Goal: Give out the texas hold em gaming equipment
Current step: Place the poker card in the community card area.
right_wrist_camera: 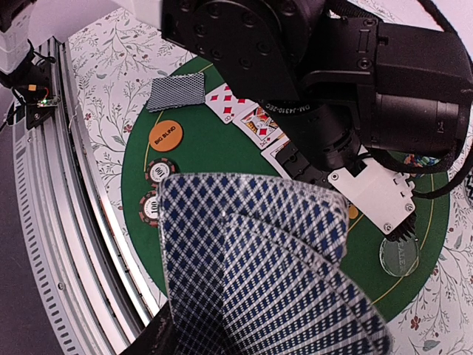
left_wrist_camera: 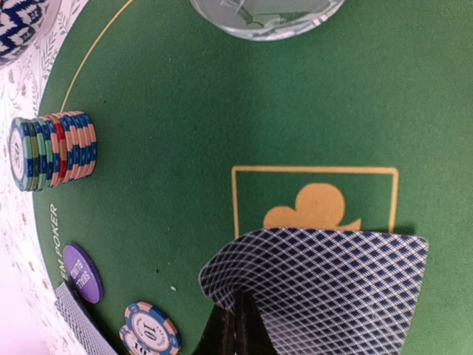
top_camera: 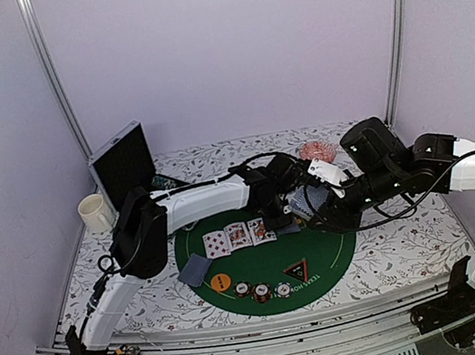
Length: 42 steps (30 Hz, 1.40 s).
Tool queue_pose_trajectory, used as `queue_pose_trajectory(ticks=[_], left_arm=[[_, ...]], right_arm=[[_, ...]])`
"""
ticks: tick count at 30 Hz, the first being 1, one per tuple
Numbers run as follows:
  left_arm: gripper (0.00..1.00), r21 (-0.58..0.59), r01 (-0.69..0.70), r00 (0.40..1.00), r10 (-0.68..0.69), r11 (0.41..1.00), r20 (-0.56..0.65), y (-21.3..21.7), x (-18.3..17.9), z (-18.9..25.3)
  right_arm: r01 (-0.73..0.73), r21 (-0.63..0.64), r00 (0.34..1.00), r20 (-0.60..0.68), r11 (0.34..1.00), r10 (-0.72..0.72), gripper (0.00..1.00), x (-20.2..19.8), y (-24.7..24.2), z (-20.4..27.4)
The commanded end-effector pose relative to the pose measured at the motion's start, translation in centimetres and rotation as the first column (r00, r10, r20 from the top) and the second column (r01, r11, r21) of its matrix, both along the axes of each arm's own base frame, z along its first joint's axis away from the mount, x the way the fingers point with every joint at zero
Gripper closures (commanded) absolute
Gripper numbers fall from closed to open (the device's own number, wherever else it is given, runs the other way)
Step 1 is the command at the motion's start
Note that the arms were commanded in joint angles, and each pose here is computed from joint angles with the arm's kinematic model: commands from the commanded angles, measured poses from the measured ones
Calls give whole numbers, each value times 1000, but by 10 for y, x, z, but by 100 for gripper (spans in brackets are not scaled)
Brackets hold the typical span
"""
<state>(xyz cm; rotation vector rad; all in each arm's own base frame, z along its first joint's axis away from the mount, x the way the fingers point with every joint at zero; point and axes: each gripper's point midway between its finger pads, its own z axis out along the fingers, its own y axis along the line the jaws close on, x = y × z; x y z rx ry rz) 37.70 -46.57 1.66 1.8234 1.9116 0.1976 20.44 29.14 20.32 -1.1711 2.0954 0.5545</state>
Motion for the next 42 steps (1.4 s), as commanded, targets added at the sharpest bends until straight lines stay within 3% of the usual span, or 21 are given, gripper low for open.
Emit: queue_pose_trajectory(ticks=[1,10,14,23,29,33,37,39,42], left_arm=[[100,50,7,1000,-7,999,10,14,-3,0],[100,-9,-11,1000,11,1000,23,8,-1,7],[76,-49,-25,998,28,998,48,2,4,17],[60,-126,-67,993,79,990,93,-3,12,48],[53,-244,-96,991,115,965,63,-3,6,85],[46,-324,-133,987,154,937,39,10,4,110],[14,-418,-284,947,322,863,21,39,19,138],[4,-465,-352,920,391,812,-13,53,22,154],[2,-545,-396,910,394,739,-127,59,11,178]], right_arm=[[6,22,1000,4,1000,-6,52,2,1,8],[5,18,1000,1,1000,-5,52,2,2,6],[6,22,1000,2,1000,-6,52,2,2,8],[4,17,1000,-3,1000,-4,52,2,2,6],[4,21,1000,-1,1000,-4,52,1,1,8],[4,21,1000,-2,1000,-4,52,0,1,8],[4,20,1000,-6,1000,-4,52,-1,0,8],[4,23,1000,-4,1000,-4,52,0,0,8],[3,24,1000,-4,1000,-3,52,-1,1,8]])
